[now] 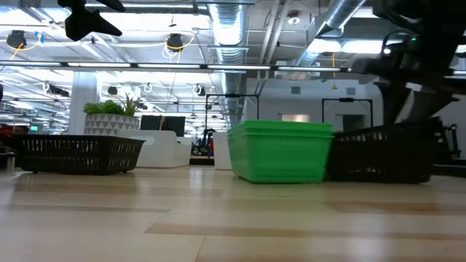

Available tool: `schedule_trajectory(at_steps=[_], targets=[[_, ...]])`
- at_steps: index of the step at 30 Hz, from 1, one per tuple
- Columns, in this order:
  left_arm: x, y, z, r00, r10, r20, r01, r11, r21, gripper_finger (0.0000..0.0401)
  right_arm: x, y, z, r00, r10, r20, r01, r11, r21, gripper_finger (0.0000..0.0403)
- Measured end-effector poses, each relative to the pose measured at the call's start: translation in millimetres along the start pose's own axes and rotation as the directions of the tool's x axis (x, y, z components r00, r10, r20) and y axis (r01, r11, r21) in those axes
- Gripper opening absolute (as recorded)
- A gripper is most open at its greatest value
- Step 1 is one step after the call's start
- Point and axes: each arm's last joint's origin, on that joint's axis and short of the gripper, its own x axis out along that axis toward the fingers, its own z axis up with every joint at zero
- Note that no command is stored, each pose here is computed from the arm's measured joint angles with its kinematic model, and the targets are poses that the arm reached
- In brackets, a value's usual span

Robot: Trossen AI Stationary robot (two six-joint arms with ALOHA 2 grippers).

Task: Stack baskets by color
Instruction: Stack the bottom black bin on the top right black bin, then stack the left black bin on top of the right black bins

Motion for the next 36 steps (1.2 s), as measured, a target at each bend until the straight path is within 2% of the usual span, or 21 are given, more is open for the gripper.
schedule_trajectory(at_steps=[5,8,22,29,31,33,36], targets=[[0,0,0,1.000,-0.001,-0.002,0.001,1.000,-0.001,0.0254,4,13,3,0.996,0.092,-0.016,-0.093,0.995,-0.022,0.0181],[0,0,0,1.000,-0.001,-0.002,0.001,1.000,-0.016,0.0254,3,15,8,0.995,0.097,-0.011,-0.098,0.993,-0.066,0.0177],[-1,4,-10,0.993,0.008,-0.121,-0.013,0.999,-0.042,0.0254,-45,40,36,0.976,0.216,-0.009,-0.212,0.945,-0.249,0.0157],[-1,4,-10,0.992,0.011,-0.125,-0.017,0.998,-0.054,0.0254,-38,43,32,0.986,0.164,-0.002,-0.155,0.928,-0.339,0.0157],[-1,4,-10,0.992,0.011,-0.126,-0.018,0.998,-0.054,0.0254,-37,52,30,0.974,0.228,-0.008,-0.216,0.909,-0.357,0.0166],[-1,5,-11,0.990,0.018,-0.137,-0.025,0.998,-0.050,0.0254,-36,69,26,0.939,0.344,-0.020,-0.326,0.866,-0.378,0.0180],[0,6,-14,0.984,0.040,-0.172,-0.046,0.998,-0.035,0.0254,-36,97,23,0.846,0.533,-0.006,-0.493,0.777,-0.391,0.0201]])
